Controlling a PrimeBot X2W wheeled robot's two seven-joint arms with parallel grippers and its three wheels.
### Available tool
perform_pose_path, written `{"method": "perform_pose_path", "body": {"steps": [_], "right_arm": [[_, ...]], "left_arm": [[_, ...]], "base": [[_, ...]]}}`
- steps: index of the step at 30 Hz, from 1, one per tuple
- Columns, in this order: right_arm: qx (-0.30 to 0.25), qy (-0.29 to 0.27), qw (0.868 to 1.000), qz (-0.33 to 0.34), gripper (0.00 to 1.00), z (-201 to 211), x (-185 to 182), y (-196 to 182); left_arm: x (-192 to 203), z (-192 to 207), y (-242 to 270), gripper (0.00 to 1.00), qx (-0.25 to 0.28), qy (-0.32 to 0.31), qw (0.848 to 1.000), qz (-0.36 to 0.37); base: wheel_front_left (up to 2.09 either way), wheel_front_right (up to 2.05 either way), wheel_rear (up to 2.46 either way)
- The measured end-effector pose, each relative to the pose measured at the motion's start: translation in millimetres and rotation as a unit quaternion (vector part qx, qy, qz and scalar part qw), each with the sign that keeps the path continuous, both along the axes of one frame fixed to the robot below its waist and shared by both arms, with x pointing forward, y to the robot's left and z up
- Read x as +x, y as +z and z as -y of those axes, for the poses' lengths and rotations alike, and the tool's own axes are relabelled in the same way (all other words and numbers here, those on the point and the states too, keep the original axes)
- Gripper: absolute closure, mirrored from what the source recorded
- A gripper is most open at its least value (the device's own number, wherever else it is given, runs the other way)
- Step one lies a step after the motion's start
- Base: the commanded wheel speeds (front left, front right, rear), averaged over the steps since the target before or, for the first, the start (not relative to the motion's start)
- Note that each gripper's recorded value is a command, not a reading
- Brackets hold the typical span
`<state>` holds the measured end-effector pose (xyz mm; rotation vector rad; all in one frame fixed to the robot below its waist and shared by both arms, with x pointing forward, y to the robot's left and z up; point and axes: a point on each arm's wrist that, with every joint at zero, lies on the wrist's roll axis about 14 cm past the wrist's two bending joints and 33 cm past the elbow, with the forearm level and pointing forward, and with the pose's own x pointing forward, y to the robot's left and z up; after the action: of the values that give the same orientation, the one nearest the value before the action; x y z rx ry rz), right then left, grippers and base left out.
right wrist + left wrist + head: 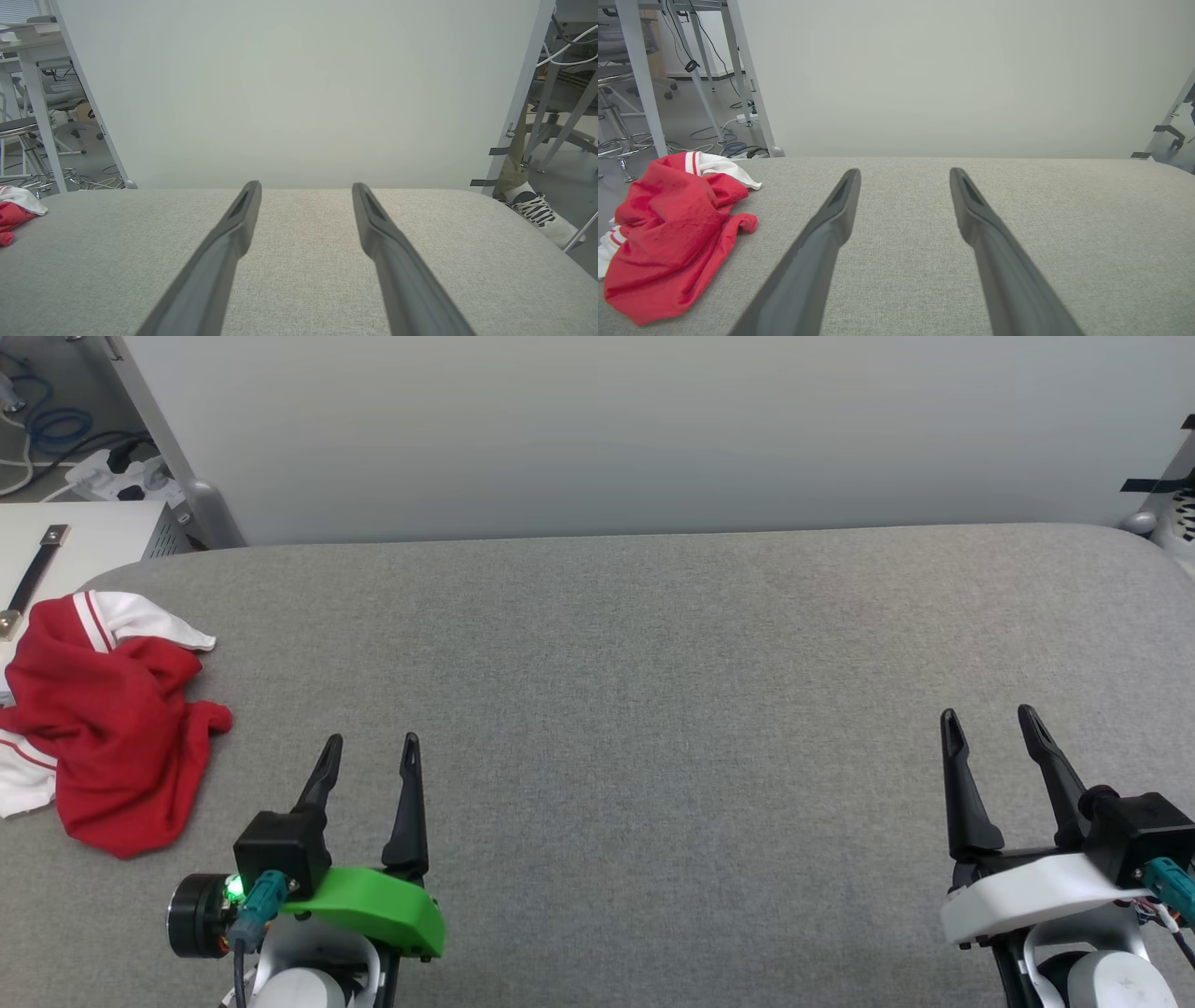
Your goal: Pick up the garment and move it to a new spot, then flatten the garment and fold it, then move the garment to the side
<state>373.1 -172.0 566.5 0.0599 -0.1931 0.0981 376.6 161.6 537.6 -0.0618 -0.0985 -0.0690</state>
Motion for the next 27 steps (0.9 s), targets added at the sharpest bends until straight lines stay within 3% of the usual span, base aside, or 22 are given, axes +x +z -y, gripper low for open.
{"method": "perform_pose_path", "body": {"steps": [27], "right_arm": [[0.009,-0.006,1.0,-0.029,0.0,4,-1,-28]], "left_arm": [[-4,19,-20,0.0,-0.004,-0.035,0.999,-0.015]], "base": [[0.0,0.0,0.0]]}}
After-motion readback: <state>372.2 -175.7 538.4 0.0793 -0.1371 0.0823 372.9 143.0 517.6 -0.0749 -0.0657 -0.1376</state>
